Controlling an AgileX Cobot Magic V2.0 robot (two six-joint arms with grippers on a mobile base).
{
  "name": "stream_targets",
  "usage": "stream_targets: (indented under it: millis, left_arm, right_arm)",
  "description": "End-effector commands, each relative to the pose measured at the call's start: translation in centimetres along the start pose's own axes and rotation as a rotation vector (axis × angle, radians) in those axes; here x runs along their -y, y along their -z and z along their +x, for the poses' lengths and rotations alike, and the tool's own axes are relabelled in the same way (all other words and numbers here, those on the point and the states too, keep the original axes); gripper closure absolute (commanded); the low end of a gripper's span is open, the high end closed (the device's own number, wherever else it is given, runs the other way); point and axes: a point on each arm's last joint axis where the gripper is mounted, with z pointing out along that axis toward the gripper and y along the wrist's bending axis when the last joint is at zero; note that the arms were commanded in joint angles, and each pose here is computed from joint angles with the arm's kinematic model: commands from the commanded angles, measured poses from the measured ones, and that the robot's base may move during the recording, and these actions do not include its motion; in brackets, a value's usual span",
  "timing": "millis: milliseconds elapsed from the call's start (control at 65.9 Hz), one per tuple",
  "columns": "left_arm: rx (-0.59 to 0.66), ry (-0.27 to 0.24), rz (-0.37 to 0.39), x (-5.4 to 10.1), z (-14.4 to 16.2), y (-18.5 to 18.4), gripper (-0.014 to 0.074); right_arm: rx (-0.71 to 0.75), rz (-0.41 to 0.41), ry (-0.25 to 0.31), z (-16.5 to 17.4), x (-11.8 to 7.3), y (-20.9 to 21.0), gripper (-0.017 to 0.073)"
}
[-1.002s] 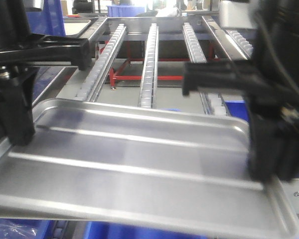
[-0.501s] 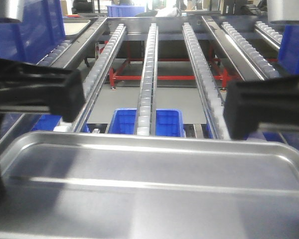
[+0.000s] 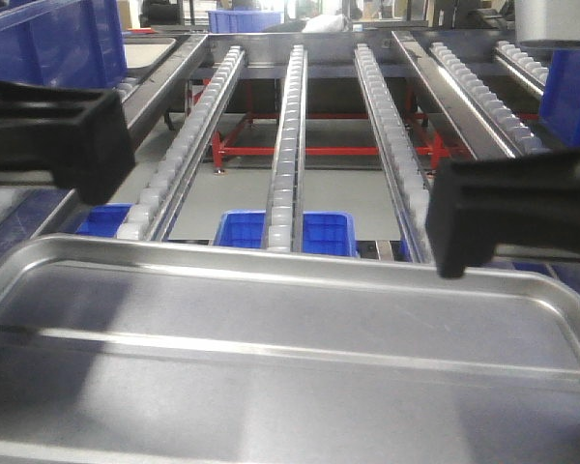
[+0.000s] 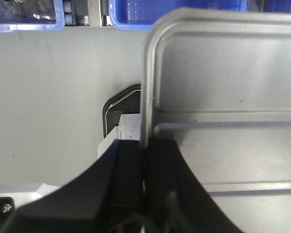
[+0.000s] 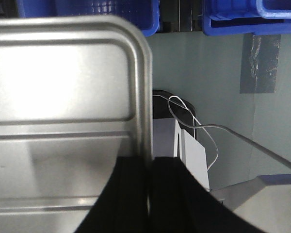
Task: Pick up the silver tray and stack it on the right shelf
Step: 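Hold the silver tray steady in both grippers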
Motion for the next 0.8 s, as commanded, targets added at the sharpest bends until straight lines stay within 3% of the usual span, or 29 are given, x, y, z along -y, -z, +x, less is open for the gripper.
stream_targets:
  millis: [0, 789]
  left_arm:
    - [0.018, 0.001, 0.046, 0.09, 0.05, 1.33, 0.0685]
    - [0.024, -0.009, 0.039, 0.03, 0.01, 1.33, 0.0685]
  right_arm:
    - [0.06, -0.078, 0.0, -0.74, -0.48, 1.26, 0.0487]
    - [0.076, -0.117, 0.003, -0.95, -0.81, 1.29, 0.0487]
